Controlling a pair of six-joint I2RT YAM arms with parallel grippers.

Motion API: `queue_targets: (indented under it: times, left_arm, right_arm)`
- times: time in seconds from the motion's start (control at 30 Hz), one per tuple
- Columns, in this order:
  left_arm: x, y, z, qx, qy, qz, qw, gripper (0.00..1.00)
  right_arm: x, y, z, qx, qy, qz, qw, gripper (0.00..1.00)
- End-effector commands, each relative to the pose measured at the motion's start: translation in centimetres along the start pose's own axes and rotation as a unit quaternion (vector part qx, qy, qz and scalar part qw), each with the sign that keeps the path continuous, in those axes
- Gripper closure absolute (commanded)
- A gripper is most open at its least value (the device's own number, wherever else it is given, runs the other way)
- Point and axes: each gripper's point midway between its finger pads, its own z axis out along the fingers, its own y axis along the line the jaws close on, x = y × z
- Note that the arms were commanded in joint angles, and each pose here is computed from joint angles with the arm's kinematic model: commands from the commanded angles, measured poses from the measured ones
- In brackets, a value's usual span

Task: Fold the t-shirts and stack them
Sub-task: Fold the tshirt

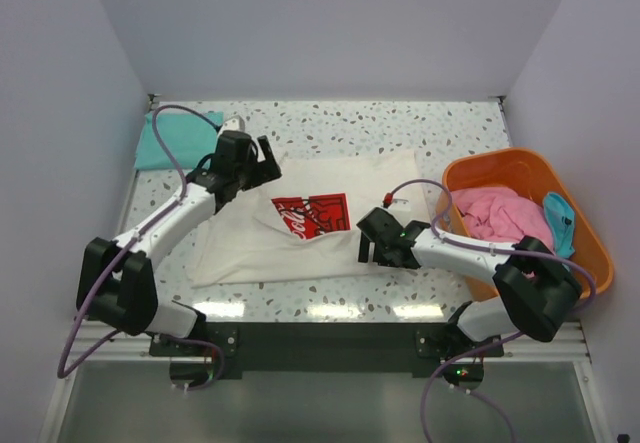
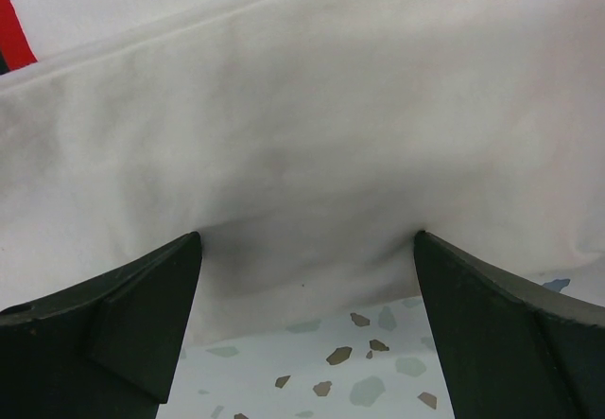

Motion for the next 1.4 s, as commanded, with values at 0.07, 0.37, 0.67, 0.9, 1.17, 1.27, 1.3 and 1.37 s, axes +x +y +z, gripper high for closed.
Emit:
queue_targets:
  times: [0.07,0.37,0.67,0.9,1.17,1.27,1.3,1.37]
  left_arm:
    - [5.5,4.6,-1.0,-0.048,0.046,0.016,0.998,0.00]
    - [7.9,5.3,1.3,-0.048,0.067,0.013,0.996,0.16]
    - [9.5,5.3,2.8,-0.046,0.097,0.011,0.994,0.40]
    - [9.8,4.4,3.3,-0.022,0.106,0.007,0.994,0.81]
    - [8.0,1.5,3.7,0.025,0.092,-0.005,0.995,1.00]
    - [7.1,0.6,4.1,0.033,0.083,-0.015,0.996,1.00]
    - [7.0,0.5,4.3,0.033,0.083,-0.017,0.996,1.00]
    - [6.8,-0.2,4.7,0.046,0.085,-0.019,0.995,1.00]
  right_arm:
    - [-0.4,0.4,0.2,0.001,-0.005,-0.003,1.000,0.01]
    - [-0.2,0.2,0.1,0.002,-0.003,-0.001,1.000,0.01]
    - [-0.6,-0.2,-0.5,0.001,-0.014,0.010,1.000,0.01]
    - [-0.8,-0.4,-0.6,0.007,-0.018,0.009,1.000,0.01]
    - [-0.9,-0.2,-0.6,0.004,-0.019,0.010,1.000,0.01]
    - [-0.9,-0.2,-0.6,0.004,-0.019,0.012,1.000,0.01]
    - [-1.0,-0.1,-0.6,0.003,-0.020,0.016,1.000,0.01]
    - [-0.7,0.0,-0.4,-0.001,-0.016,0.016,1.000,0.01]
